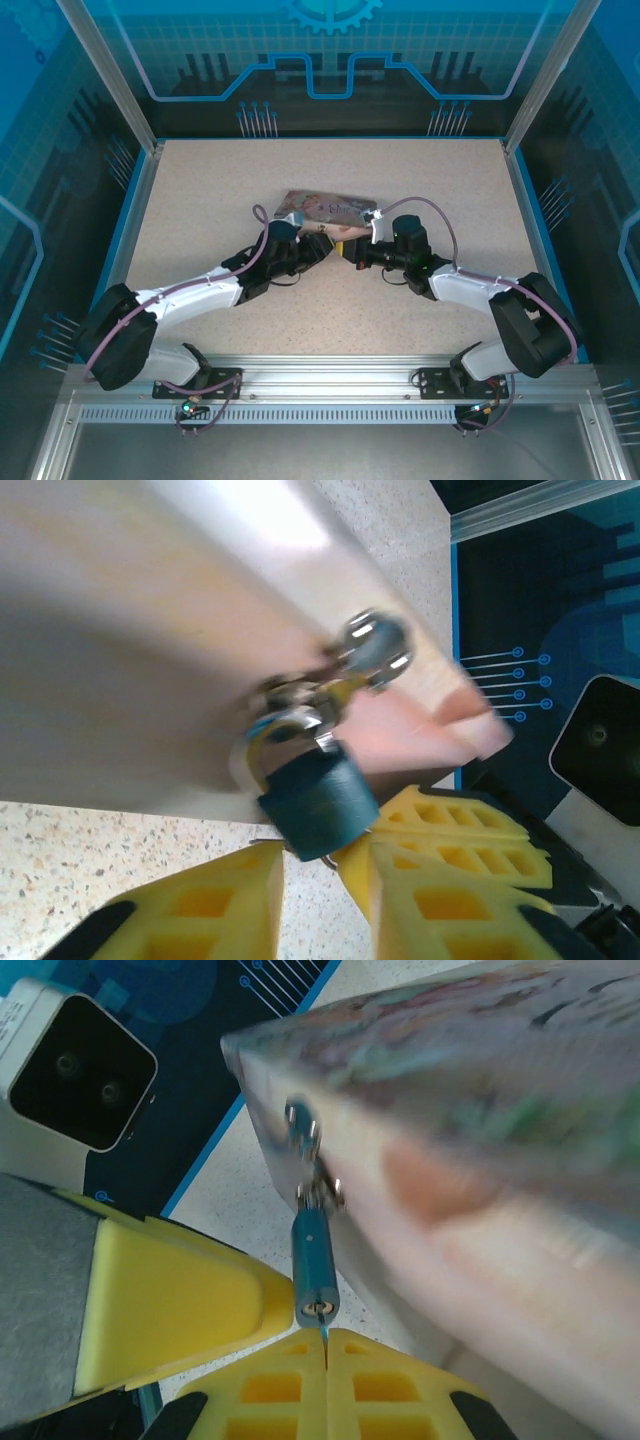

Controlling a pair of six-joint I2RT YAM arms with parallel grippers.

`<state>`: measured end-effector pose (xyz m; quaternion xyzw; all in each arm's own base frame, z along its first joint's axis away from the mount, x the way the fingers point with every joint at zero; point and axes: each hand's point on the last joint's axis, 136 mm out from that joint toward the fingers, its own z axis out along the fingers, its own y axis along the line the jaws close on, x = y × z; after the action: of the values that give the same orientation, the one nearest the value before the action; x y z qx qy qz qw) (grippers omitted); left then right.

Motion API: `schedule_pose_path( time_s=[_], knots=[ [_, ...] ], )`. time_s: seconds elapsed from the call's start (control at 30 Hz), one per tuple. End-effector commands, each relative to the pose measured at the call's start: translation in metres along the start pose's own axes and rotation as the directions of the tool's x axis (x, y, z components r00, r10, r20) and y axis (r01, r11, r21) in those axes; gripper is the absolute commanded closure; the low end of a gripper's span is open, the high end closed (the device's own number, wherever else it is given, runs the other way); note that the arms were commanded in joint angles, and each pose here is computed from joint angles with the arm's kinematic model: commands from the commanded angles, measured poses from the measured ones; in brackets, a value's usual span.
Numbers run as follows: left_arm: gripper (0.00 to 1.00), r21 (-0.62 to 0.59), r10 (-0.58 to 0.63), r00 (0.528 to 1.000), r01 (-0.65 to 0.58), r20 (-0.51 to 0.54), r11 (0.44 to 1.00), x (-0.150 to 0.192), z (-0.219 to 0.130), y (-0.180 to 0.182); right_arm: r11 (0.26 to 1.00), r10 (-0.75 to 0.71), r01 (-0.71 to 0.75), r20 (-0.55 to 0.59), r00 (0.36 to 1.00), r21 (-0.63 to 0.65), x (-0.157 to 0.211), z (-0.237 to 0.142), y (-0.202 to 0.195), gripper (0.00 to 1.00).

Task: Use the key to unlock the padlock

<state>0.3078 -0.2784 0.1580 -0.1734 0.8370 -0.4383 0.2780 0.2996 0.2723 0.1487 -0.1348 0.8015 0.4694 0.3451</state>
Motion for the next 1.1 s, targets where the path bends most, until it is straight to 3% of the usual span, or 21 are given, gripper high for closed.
schedule_pose_path(
  time_s=[0.0,0.33,0.63,0.8,1.07],
  knots=[
    [0.60,0.029,0.013,1.000,-0.013,0.002,1.000,0.001,-0.002,-0.004,1.000,0.022,-0.022,-0.001,1.000,0.018,0.004,0.000,-0.003,1.00],
    [0.38,-0.046,0.006,0.999,-0.003,0.054,0.999,-0.002,-0.022,0.018,0.978,0.182,-0.167,-0.118,0.976,0.126,0.050,0.004,-0.033,1.00],
    [0.40,-0.077,-0.103,0.988,0.112,0.111,0.991,0.010,-0.051,0.057,0.946,0.288,-0.257,-0.146,0.946,0.200,0.095,0.004,-0.035,1.00],
    [0.40,-0.025,-0.158,0.980,0.162,0.125,0.986,0.020,-0.053,0.061,0.941,0.296,-0.275,-0.090,0.951,0.196,0.095,0.004,-0.032,1.00],
    [0.33,0.066,-0.196,0.977,0.191,0.086,0.979,0.037,-0.028,0.048,0.929,0.332,-0.318,-0.046,0.942,0.190,0.085,0.004,-0.026,1.00]
  ],
)
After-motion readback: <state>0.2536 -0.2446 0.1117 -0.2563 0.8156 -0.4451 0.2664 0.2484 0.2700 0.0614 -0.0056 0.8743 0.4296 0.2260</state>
